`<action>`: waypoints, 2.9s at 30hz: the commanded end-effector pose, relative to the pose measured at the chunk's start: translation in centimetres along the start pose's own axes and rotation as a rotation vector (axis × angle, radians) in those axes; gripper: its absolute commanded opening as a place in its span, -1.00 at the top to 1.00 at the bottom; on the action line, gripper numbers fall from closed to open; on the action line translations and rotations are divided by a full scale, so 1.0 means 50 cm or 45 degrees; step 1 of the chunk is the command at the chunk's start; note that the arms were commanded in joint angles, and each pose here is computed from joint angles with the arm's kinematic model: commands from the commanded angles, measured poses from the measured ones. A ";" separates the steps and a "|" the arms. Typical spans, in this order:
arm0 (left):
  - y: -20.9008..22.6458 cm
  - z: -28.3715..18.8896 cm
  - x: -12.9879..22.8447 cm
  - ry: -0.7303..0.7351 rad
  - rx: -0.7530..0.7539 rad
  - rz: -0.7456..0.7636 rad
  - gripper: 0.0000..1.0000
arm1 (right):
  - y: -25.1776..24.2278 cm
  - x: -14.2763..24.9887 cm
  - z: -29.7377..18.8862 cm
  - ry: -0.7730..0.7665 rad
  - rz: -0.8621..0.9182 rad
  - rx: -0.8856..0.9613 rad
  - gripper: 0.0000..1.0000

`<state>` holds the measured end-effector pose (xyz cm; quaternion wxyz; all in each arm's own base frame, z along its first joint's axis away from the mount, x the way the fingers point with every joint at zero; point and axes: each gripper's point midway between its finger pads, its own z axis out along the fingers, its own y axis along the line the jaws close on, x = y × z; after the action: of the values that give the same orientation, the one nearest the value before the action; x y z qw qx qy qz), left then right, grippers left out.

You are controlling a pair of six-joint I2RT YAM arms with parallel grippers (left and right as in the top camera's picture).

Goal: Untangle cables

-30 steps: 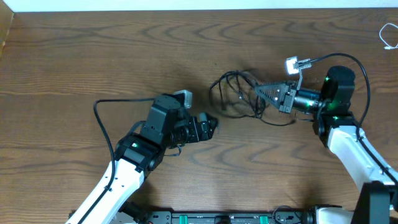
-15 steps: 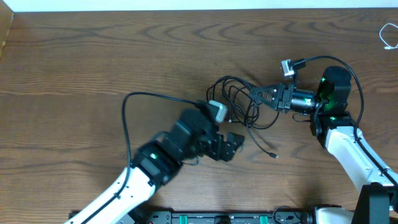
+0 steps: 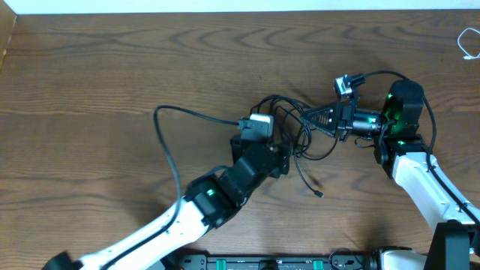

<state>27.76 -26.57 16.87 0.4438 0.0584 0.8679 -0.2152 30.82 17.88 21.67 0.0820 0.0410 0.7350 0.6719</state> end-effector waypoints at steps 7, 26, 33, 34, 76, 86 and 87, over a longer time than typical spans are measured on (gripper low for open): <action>-0.028 0.044 0.042 0.086 0.075 -0.002 -0.61 | 0.015 0.016 0.005 0.052 0.007 -0.023 0.98; -0.072 0.112 0.051 0.030 0.189 -0.033 -0.11 | 0.017 0.026 0.014 0.082 0.079 -0.024 0.98; -0.084 0.126 0.039 -0.023 0.217 -0.050 -0.59 | 0.017 0.031 0.020 0.097 0.108 -0.023 0.98; -0.083 0.130 0.043 -0.019 0.215 -0.049 -0.61 | 0.017 0.032 0.021 0.099 0.115 -0.023 0.98; -0.036 -0.108 0.022 0.162 0.231 0.037 -0.13 | -0.160 0.043 -0.041 0.030 -0.625 0.370 -0.23; 0.148 -0.136 0.042 0.176 -0.272 -0.385 -0.66 | -0.270 0.178 0.032 0.223 -0.115 0.824 -0.27; 0.154 -0.140 0.047 0.191 -0.284 -0.385 -0.65 | -0.272 0.194 0.034 0.244 -0.063 0.837 -0.31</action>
<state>23.12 -18.72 15.54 0.3358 -0.0483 0.9227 -0.1830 23.32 19.56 7.96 0.0475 -0.0582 0.9050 0.4188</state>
